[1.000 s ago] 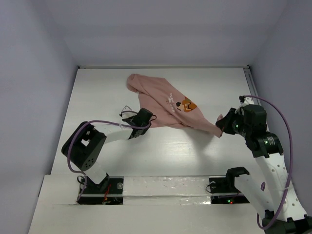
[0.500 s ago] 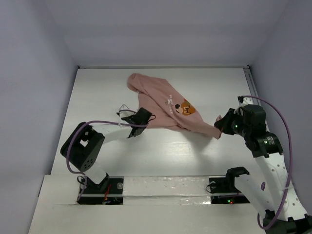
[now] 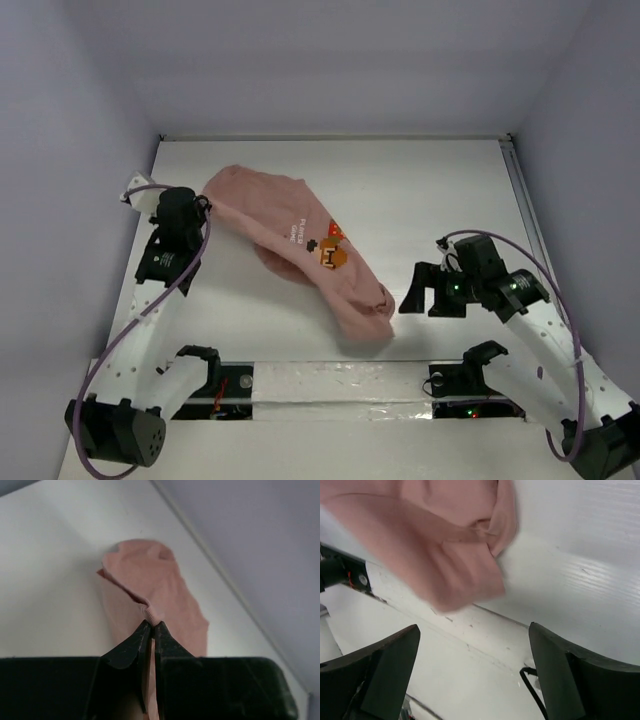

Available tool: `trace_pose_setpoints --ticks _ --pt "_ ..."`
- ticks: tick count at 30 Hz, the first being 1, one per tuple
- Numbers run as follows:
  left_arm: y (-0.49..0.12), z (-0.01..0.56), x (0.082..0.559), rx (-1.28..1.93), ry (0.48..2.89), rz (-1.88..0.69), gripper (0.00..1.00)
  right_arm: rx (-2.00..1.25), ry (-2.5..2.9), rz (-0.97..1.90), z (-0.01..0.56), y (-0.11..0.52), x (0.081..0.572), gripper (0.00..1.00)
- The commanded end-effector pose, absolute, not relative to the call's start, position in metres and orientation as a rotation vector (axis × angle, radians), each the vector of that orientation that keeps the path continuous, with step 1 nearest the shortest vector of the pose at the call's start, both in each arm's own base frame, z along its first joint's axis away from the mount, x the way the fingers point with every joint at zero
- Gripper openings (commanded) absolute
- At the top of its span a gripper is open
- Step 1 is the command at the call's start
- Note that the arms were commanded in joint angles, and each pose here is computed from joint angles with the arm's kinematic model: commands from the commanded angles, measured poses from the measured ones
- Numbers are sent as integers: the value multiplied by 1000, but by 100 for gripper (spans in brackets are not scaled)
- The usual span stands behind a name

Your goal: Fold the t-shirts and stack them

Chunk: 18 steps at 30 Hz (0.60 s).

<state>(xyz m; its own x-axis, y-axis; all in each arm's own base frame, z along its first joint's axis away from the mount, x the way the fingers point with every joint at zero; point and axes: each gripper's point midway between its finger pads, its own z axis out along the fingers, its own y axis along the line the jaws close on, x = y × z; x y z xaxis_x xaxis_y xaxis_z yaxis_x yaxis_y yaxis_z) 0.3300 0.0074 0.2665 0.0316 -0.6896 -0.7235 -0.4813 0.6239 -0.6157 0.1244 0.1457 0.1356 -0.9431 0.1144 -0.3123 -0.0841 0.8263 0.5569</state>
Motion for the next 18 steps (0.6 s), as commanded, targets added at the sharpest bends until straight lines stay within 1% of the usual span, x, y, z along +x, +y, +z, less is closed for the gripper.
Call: trace_pose_setpoints --ticks 1,2,4,6,7,9,10,12,14,16,17,18 --pt "8 217 326 -920 1797 -128 0 -66 2632 813 166 147 133 97" --pt "7 216 325 -916 1799 -154 0 -42 2603 779 170 145 144 96" --pt "12 212 324 -918 1802 -158 0 56 2594 779 163 148 153 91" --pt "21 211 323 -933 1799 -167 0 131 2582 886 149 164 163 86" --pt "23 210 323 -923 1799 -166 0 171 2645 897 119 164 154 86" --pt "29 210 322 -924 1799 -172 0 213 2601 877 102 166 171 86" --pt "30 207 322 -913 1808 -172 0 244 2627 822 83 161 173 86" --pt "27 203 323 -899 1826 -193 0 242 2640 840 72 169 186 88" --pt "25 198 323 -891 1844 -202 0 217 2692 866 59 184 188 88" --pt "22 195 324 -879 1857 -217 0 240 2627 872 60 189 206 84" --pt "20 192 325 -875 1859 -225 0 244 2603 869 57 192 217 80" --pt "18 191 326 -868 1865 -234 0 257 2604 872 55 195 221 59"
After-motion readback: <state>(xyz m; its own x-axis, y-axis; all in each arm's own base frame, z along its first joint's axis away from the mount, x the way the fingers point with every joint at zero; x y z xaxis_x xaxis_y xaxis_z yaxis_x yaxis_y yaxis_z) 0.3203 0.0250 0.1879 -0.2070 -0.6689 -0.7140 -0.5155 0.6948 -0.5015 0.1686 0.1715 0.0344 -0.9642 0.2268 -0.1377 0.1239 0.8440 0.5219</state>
